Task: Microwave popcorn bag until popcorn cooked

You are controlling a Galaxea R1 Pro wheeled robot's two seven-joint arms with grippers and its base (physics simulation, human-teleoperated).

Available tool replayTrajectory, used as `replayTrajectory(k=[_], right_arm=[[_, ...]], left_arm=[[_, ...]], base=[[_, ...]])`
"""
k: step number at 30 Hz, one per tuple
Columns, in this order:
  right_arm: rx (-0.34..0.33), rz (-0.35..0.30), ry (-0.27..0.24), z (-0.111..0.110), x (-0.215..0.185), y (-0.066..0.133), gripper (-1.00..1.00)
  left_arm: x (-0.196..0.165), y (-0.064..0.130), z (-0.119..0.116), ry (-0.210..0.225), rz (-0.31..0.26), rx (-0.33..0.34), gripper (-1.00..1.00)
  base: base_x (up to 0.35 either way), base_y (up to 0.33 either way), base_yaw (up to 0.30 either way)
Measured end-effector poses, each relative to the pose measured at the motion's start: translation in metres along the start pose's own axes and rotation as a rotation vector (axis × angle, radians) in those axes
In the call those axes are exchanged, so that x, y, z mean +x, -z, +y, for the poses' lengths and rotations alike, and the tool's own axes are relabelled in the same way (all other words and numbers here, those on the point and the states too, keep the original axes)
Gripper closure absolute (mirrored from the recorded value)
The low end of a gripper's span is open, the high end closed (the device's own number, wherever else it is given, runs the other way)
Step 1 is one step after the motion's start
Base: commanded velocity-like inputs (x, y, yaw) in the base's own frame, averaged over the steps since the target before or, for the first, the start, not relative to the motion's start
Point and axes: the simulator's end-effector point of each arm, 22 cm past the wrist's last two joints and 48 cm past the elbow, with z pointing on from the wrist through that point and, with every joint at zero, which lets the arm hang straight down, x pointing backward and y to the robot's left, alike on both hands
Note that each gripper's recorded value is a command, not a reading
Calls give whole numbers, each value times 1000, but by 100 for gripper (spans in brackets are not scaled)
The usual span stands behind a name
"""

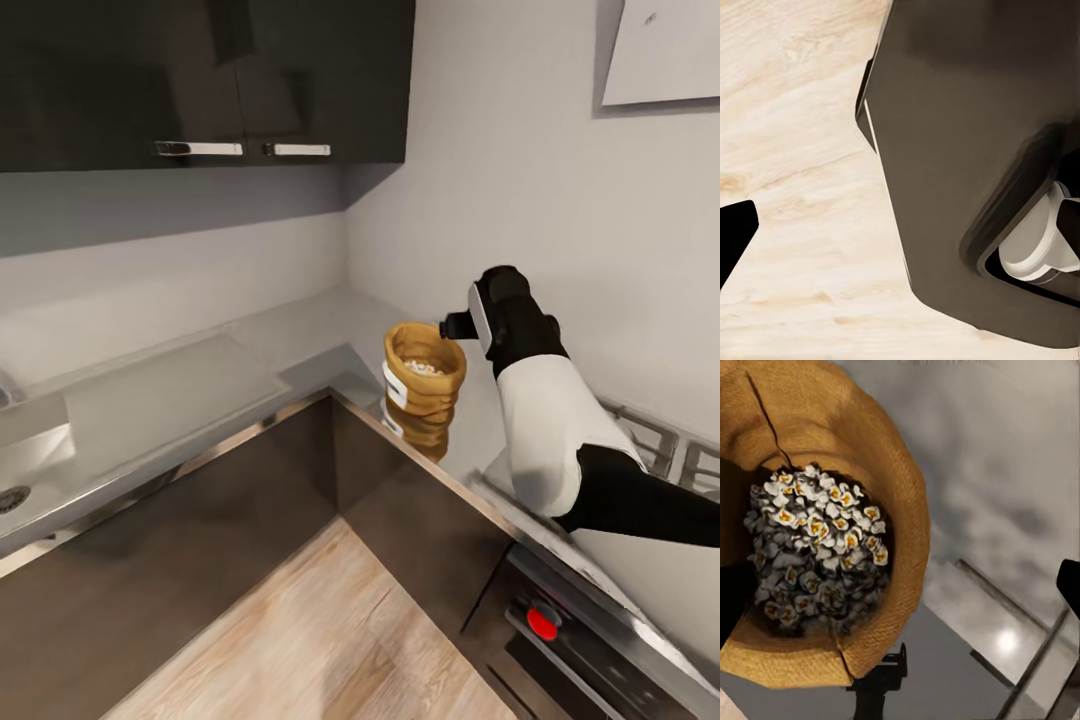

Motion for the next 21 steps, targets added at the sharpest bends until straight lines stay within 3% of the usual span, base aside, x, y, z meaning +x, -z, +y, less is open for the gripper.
replayTrajectory(k=[19,21], right_arm=[[-12,-41,-1,5,12,-17,-100],[3,-30,0,-3,20,-23,-100]], left_arm=[[0,0,0,0,1,-1,-100],[0,0,0,0,1,-1,-100]], base=[[23,0,0],[0,0,0]])
